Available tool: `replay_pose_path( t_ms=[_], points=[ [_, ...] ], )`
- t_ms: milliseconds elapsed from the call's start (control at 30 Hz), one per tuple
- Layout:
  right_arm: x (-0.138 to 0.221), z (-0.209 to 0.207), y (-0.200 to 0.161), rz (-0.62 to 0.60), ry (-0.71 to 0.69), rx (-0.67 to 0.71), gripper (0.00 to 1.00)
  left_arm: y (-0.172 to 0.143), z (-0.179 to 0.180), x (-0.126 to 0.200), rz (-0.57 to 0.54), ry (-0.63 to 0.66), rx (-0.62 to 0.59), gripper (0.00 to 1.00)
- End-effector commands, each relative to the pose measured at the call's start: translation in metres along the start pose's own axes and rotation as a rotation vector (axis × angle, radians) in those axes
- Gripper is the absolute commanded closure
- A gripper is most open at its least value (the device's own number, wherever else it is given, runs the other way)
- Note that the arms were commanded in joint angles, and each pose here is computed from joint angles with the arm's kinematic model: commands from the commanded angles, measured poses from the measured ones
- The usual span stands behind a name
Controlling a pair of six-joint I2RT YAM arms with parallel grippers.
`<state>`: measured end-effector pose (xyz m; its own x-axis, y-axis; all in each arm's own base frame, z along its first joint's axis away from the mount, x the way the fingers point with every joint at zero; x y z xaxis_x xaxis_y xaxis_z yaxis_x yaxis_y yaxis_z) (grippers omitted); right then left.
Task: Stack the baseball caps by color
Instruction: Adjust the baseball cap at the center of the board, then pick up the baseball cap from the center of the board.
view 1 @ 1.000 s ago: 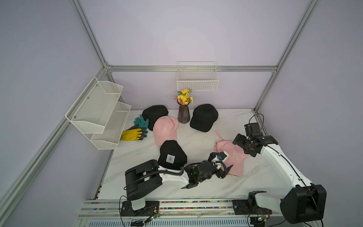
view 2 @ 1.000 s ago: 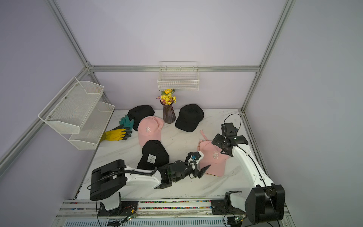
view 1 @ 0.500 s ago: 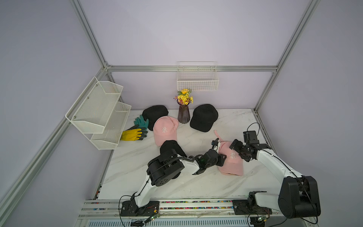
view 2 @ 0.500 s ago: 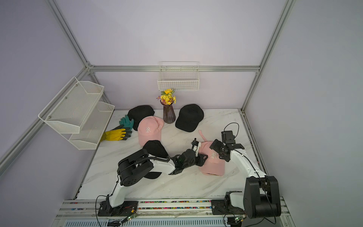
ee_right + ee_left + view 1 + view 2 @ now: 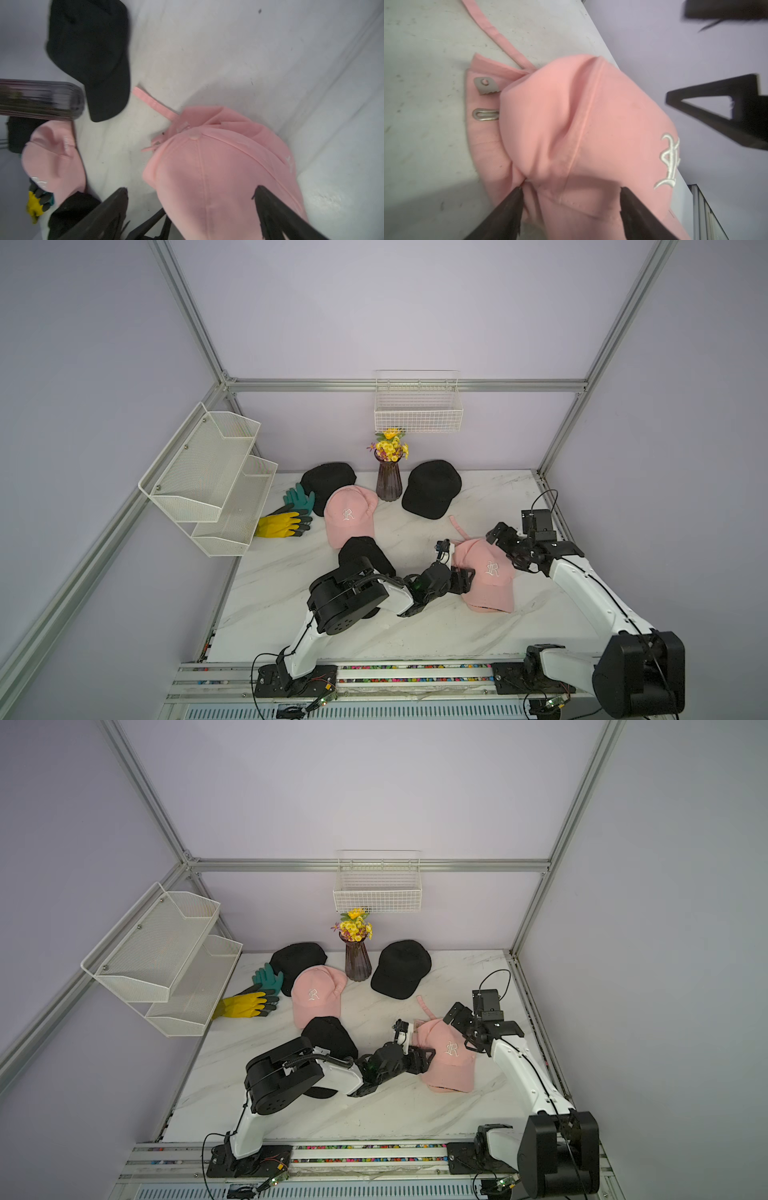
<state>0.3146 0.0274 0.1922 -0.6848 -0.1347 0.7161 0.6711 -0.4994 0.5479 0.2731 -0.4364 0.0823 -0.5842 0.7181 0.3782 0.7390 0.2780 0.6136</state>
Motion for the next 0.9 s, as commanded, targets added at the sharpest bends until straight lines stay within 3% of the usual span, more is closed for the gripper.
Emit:
replay_pose_path(
  t_ms=[0,200,400,600,867],
  points=[
    [0.039,0.027,0.028,-0.113,0.104,0.027,0.03,0.071,-0.041,0.036,-0.175,-0.005,-0.161,0.12],
    [0.076,0.073,0.03,-0.131,0.316,0.082,0.03,0.158,-0.034,0.099,-0.305,0.13,-0.179,0.1],
    [0.086,0.141,-0.02,-0.051,0.461,0.211,0.03,0.222,0.013,0.158,-0.334,0.373,-0.158,0.11],
    [0.083,0.192,-0.078,0.057,0.574,0.309,0.03,0.261,0.089,0.201,-0.269,0.581,-0.009,0.12],
    [0.073,0.205,-0.111,0.127,0.574,0.344,0.03,0.291,0.189,0.226,-0.243,0.74,0.245,0.14]
  ],
)
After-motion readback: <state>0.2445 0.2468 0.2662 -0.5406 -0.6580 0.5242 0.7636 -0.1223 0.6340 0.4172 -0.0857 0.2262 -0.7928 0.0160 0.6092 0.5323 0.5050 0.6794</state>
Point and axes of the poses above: each gripper's point midway between its finger pads, its own x axis back along the fingers, its own z axis along the line the jaws close on, y = z × x, the point moved 3 cm from there along x, back along the fingers, and after that the axes turned 10 degrees about x, right-handed, at the moved point
